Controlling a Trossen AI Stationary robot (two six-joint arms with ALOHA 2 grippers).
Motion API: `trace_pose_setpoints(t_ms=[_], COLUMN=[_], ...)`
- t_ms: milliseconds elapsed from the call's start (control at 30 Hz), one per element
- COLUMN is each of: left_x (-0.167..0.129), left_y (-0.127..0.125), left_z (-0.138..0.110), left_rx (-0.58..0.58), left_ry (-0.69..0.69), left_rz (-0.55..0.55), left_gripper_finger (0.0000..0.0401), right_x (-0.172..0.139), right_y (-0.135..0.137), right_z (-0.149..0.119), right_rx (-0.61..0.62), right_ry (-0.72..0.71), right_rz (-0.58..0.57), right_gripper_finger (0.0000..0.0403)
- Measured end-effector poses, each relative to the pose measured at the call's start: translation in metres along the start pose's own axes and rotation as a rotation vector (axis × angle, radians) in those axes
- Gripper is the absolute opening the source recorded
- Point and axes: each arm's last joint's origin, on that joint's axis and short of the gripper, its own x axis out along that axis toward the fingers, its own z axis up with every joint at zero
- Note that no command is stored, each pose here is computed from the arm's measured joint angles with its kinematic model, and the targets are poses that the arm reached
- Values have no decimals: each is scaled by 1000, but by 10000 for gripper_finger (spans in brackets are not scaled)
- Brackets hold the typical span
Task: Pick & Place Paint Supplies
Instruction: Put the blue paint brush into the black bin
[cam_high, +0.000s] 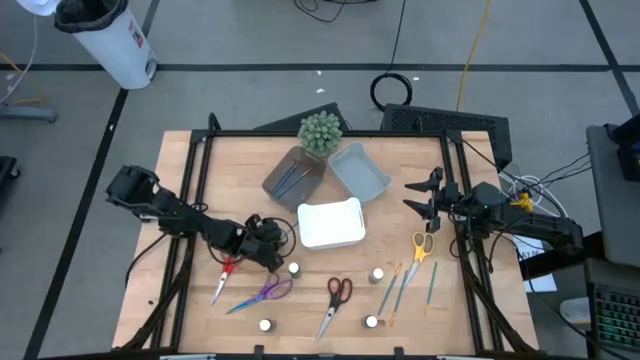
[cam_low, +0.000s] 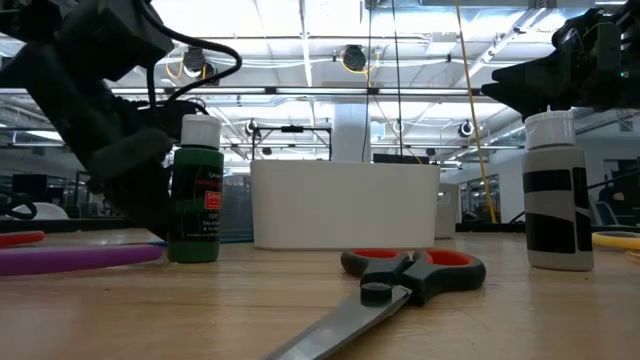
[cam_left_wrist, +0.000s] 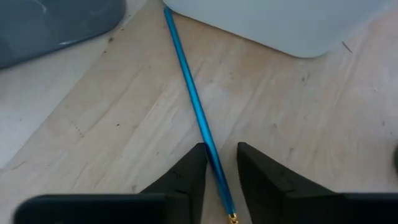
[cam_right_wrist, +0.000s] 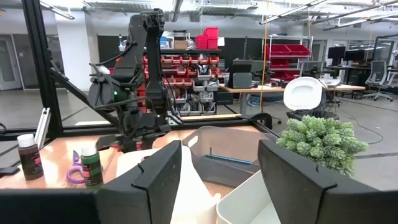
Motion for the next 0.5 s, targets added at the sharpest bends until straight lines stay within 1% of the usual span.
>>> trace_pose_setpoints(t_ms=[133, 167, 400, 500], left_x=[0, 0, 0, -5], left_y=[0, 0, 1, 2], left_z=[-1, -1, -2, -1], left_rx=[-23, -26, -45, -57], left_ry=[16, 18, 28, 21], left_rz=[-5, -6, -2, -13], left_gripper_finger=[23, 13, 6, 4], right_x=[0, 0, 0, 0], right_y=[0, 0, 0, 0], right_z=[0, 0, 0, 0], right_rx=[0, 0, 0, 0], right_ry=[0, 0, 0, 0], right_rz=[0, 0, 0, 0], right_gripper_finger=[207, 207, 206, 205])
